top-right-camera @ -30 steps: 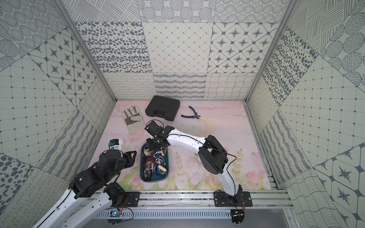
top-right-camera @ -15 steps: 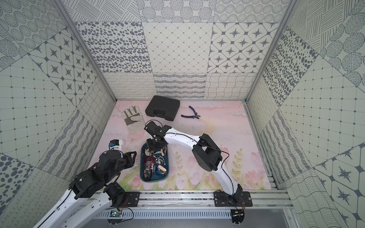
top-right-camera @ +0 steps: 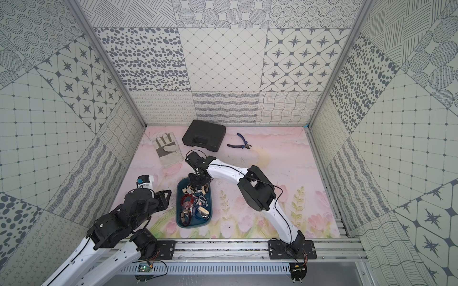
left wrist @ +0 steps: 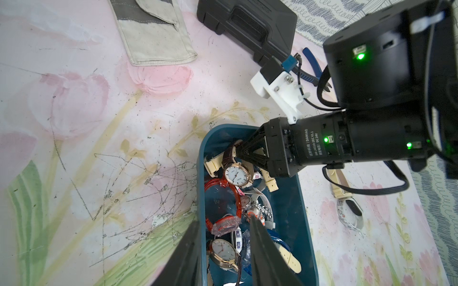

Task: Put the watch into the storage box
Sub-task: Place the watch in the storage box, then pick up the watch at the center of the board.

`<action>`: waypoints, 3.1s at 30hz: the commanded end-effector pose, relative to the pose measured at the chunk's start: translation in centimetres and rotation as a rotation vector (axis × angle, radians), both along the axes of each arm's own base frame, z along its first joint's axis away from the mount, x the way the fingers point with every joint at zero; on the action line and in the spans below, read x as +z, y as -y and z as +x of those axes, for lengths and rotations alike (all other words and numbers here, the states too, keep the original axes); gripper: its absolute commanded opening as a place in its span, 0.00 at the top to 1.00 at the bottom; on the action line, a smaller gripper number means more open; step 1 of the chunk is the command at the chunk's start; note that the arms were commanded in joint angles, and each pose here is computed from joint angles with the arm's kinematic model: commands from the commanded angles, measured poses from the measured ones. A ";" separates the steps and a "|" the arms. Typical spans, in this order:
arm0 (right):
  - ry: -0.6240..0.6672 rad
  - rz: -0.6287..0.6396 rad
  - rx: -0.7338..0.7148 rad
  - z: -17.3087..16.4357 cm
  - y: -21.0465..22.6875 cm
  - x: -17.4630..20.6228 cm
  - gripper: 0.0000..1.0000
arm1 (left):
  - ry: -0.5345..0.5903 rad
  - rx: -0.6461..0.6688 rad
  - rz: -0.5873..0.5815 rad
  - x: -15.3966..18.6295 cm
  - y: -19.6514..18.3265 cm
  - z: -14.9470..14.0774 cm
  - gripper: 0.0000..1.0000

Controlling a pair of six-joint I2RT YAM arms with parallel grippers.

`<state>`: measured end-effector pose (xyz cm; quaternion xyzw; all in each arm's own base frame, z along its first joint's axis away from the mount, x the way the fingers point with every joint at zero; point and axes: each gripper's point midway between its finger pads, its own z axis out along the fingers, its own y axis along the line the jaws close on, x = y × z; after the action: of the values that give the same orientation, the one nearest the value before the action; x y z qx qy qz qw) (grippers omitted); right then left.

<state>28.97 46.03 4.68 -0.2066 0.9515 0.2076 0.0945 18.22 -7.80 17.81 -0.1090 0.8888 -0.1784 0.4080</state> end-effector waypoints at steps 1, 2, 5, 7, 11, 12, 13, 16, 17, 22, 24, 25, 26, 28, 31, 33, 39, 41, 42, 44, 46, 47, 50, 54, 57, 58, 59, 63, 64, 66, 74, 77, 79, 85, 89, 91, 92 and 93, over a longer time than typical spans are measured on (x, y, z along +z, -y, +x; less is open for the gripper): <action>0.027 0.002 -0.002 0.4 0.2 -0.4 0.87 | 0.016 0.002 0.001 0.2 -0.1 0.2 0.62; 0.028 0.006 -0.003 0.5 0.2 -0.3 0.82 | 0.016 0.000 -0.002 0.2 0.0 0.2 0.62; 0.037 0.031 -0.007 0.5 0.0 0.4 0.73 | 0.016 -0.005 -0.005 0.2 0.1 0.2 0.62; 0.047 0.045 -0.011 0.5 0.0 1.1 0.71 | 0.017 -0.006 -0.005 0.2 0.1 0.2 0.62; 0.070 0.057 -0.022 0.7 0.5 2.3 0.69 | 0.021 -0.008 -0.010 0.4 0.1 0.1 0.62; 0.074 0.060 -0.025 0.7 0.6 2.6 0.69 | 0.022 -0.011 -0.012 0.4 0.2 0.1 0.62; 0.076 0.063 -0.028 0.7 0.8 2.8 0.69 | 0.022 -0.011 -0.011 0.4 0.2 0.1 0.62; 0.092 0.087 -0.036 0.8 1.2 4.0 0.68 | 0.024 -0.013 -0.016 0.5 0.2 0.1 0.62; 0.096 0.096 -0.040 0.8 1.4 4.5 0.67 | 0.023 -0.015 -0.017 0.4 0.3 0.1 0.61; 0.124 0.163 -0.042 0.7 1.8 7.3 0.65 | 0.021 -0.028 -0.021 0.4 0.5 0.1 0.60; 0.131 0.176 -0.047 0.7 2.2 8.0 0.65 | 0.016 -0.037 -0.021 0.4 0.7 0.1 0.59; 0.131 0.182 -0.047 0.7 2.3 8.3 0.65 | 0.015 -0.040 -0.023 0.4 0.8 0.1 0.58; 0.135 0.192 -0.049 0.6 2.5 8.6 0.65 | 0.012 -0.048 -0.024 0.3 1.0 0.1 0.57; 0.138 0.217 -0.050 0.5 2.8 9.3 0.64 | 0.012 -0.061 -0.029 0.3 1.3 0.2 0.57; 0.156 0.249 -0.059 0.5 3.9 10.9 0.64 | 0.004 -0.102 -0.044 0.2 2.2 0.2 0.53; 0.177 0.245 -0.080 0.8 5.7 11.7 0.64 | -0.006 -0.177 -0.073 0.3 3.8 0.2 0.51; 0.211 0.192 -0.229 0.9 15.3 12.5 0.63 | -0.113 -0.335 -0.089 -0.8 7.7 0.2 0.51; 0.210 0.167 -0.299 0.4 19.4 11.9 0.63 | -0.113 -0.399 -0.088 -0.5 9.3 0.1 0.51; 0.206 0.152 -0.332 0.2 21.2 11.5 0.63 | -0.111 -0.424 -0.076 -0.3 10.0 0.0 0.51; 0.192 0.114 -0.392 -0.7 24.6 10.2 0.63 | -0.107 -0.471 -0.016 0.2 11.5 -0.1 0.51; 0.174 0.086 -0.410 -1.7 26.4 9.0 0.63 | -0.125 -0.509 0.015 0.3 13.0 -0.2 0.51; 0.168 0.056 -0.413 -2.1 27.2 8.3 0.63 | -0.133 -0.539 0.004 0.4 14.0 -0.2 0.51; 0.141 0.002 -0.435 -2.6 28.9 6.4 0.63 | -0.161 -0.610 -0.006 0.2 16.6 -0.2 0.51; 0.126 0.008 -0.446 -1.0 29.5 5.0 0.63 | -0.187 -0.630 -0.002 -0.1 18.4 0.6 0.53; 0.113 -0.036 -0.404 0.1 29.1 4.0 0.63 | -0.178 -0.639 -0.015 0.3 18.7 0.6 0.53; 0.107 -0.049 -0.396 0.7 29.0 3.6 0.64 | -0.174 -0.632 -0.009 0.4 18.5 0.6 0.53; 0.100 -0.065 -0.390 1.1 29.0 3.2 0.64 | -0.173 -0.626 -0.003 0.3 18.3 0.6 0.53; 0.084 -0.105 -0.369 2.6 28.8 1.8 0.66 | -0.169 -0.618 0.001 0.2 17.5 0.3 0.53; 0.084 -0.112 -0.364 3.0 28.7 1.6 0.66 | -0.166 -0.611 0.004 0.1 17.2 0.2 0.53; 0.080 -0.123 -0.358 3.6 28.5 1.3 0.66 | -0.161 -0.601 0.005 0.2 16.8 0.0 0.53; 0.060 -0.183 -0.335 4.4 28.7 -0.1 0.68 | -0.135 -0.554 0.011 0.5 14.6 -0.5 0.53; 0.058 -0.186 -0.332 4.0 28.9 0.0 0.69 | -0.131 -0.544 0.014 0.6 14.2 -0.6 0.53; 0.062 -0.179 -0.332 3.8 28.9 0.1 0.69 | -0.132 -0.541 0.014 0.5 14.0 -0.7 0.53; 0.044 -0.181 -0.319 2.9 29.1 -0.2 0.69 | -0.140 -0.533 0.017 0.1 13.8 -0.6 0.53; 0.030 -0.201 -0.317 2.5 29.5 -0.8 0.69 | -0.136 -0.532 0.013 0.2 13.6 -0.7 0.53; 0.032 -0.194 -0.322 2.4 29.5 -1.0 0.69 | -0.132 -0.526 0.012 0.3 13.4 -0.8 0.53; 0.031 -0.190 -0.321 2.4 29.4 -1.1 0.69 | -0.132 -0.525 0.012 0.4 13.4 -0.8 0.53; 0.027 -0.190 -0.317 2.4 29.3 -1.3 0.69 | -0.130 -0.524 0.014 0.4 13.3 -0.8 0.53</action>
<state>31.19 16.67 3.13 -0.0599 0.9882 0.0908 0.1077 17.28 -21.80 18.24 0.1250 0.9098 -0.2751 0.2845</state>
